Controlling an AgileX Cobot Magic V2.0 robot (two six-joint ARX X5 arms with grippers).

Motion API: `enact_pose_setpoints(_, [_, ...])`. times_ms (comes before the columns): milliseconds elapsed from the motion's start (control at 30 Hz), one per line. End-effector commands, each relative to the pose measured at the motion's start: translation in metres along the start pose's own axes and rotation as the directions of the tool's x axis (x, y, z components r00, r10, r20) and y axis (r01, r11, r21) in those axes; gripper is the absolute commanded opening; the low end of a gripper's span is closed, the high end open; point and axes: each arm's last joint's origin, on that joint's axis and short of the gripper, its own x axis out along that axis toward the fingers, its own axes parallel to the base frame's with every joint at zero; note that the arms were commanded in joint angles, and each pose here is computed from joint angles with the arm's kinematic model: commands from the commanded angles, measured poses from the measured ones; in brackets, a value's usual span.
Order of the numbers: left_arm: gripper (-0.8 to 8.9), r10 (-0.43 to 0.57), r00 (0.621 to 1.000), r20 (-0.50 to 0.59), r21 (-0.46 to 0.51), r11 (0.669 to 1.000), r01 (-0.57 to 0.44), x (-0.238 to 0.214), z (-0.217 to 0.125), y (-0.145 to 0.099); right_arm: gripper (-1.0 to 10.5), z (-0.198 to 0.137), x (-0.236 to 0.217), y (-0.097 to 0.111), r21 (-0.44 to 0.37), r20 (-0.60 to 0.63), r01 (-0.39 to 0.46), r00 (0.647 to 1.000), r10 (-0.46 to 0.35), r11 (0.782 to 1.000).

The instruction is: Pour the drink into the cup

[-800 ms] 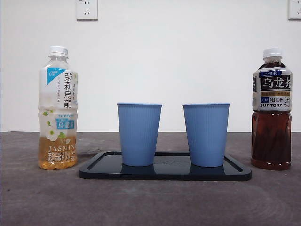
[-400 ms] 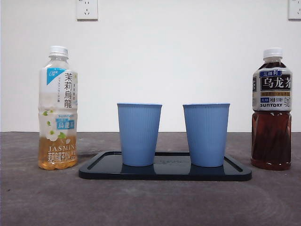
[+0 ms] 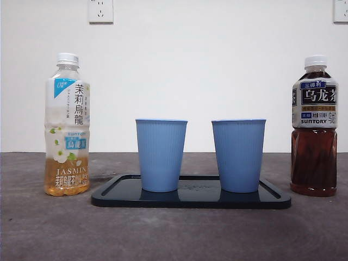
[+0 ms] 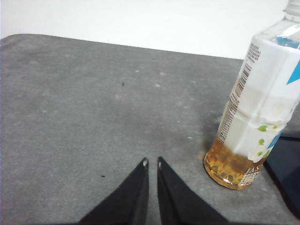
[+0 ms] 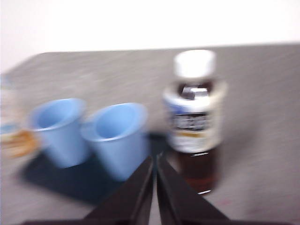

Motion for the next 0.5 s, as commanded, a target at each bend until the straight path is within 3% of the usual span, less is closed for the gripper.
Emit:
enact_pose_setpoints(33, [0.29, 0.007, 1.0, -0.023, 0.007, 1.0, -0.007, 0.002, -0.007, 0.001, 0.1, -0.018, 0.007, -0.009, -0.12, 0.078, 0.102, 0.993, -0.093, 0.988])
enact_pose_setpoints(133, [0.29, 0.007, 1.0, -0.023, 0.007, 1.0, -0.007, 0.002, -0.007, 0.001, 0.1, -0.035, 0.01, -0.015, -0.114, 0.105, 0.21, 0.975, -0.198, 0.971])
enact_pose_setpoints(267, [0.29, 0.007, 1.0, -0.023, 0.007, 1.0, -0.007, 0.002, -0.007, 0.001, 0.1, -0.052, 0.012, -0.023, -0.127, 0.11, 0.356, 0.933, -0.343, 0.926])
enact_pose_setpoints(500, [0.29, 0.007, 1.0, -0.023, 0.007, 1.0, -0.007, 0.002, -0.007, 0.001, 0.1, -0.079, 0.02, -0.029, -0.128, 0.107, 0.365, 0.929, -0.354, 0.922])
